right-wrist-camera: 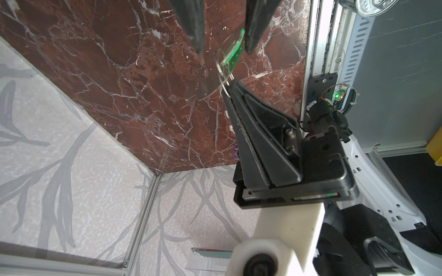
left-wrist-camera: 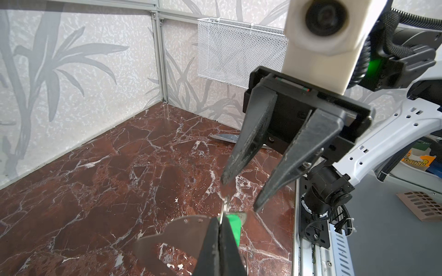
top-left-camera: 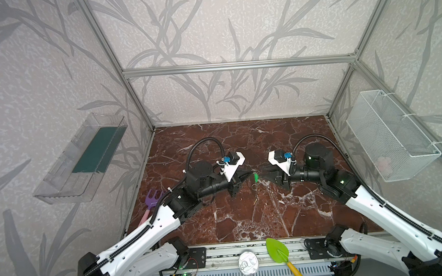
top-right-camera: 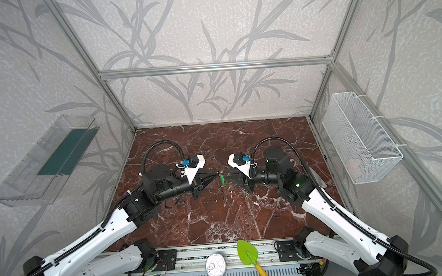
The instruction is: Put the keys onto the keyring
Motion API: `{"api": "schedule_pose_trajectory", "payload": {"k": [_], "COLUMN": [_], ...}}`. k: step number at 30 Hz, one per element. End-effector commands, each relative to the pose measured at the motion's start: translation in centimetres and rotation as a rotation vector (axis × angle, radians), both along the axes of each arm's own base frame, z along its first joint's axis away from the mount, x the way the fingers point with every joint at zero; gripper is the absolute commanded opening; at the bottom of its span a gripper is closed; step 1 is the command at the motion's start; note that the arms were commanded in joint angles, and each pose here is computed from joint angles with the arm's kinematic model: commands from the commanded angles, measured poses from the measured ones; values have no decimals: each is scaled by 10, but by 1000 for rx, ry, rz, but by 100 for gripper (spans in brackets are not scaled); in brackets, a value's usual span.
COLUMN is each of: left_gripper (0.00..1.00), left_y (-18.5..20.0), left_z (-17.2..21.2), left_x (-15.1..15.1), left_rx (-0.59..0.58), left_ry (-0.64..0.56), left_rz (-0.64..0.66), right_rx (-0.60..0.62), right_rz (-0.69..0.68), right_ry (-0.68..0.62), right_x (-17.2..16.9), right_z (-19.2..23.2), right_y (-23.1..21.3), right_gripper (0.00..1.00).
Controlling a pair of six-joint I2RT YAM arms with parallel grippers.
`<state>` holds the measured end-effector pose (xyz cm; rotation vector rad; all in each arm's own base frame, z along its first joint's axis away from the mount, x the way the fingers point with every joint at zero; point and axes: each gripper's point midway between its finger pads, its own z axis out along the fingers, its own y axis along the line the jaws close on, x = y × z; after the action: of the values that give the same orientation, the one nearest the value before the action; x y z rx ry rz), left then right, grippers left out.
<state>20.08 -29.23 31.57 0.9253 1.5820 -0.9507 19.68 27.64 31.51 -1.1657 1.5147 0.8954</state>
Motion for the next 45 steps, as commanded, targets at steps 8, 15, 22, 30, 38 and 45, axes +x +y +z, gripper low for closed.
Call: {"api": "schedule_pose_trajectory", "payload": {"k": [8,15,22,30,38,45], "left_gripper": [0,0,0,0,0,0], "left_y": [-2,-2,2,6,7,7], "left_z": [20,22,24,31,35,35], "left_x": [-6,-8,-10,-13,-13,-13], "left_rx": [-69,-72,-77,-88,-98,-102], "left_ry": [-36,-43,-60,-83,-98,-104], "left_rz": [-30,-39,-30,-26,-23,-23], "right_rx": [54,39,8,-12,-31,-48], "right_rz": [33,50,35,44,64,65], "right_ry": [29,41,44,59,77,80], "right_x": [0,-1,-1,-4,-6,-6], "right_z": [7,4,-3,-9,-14,-20], "right_y": [10,11,8,7,8,8], "right_gripper": [9,0,0,0,0,0]}}
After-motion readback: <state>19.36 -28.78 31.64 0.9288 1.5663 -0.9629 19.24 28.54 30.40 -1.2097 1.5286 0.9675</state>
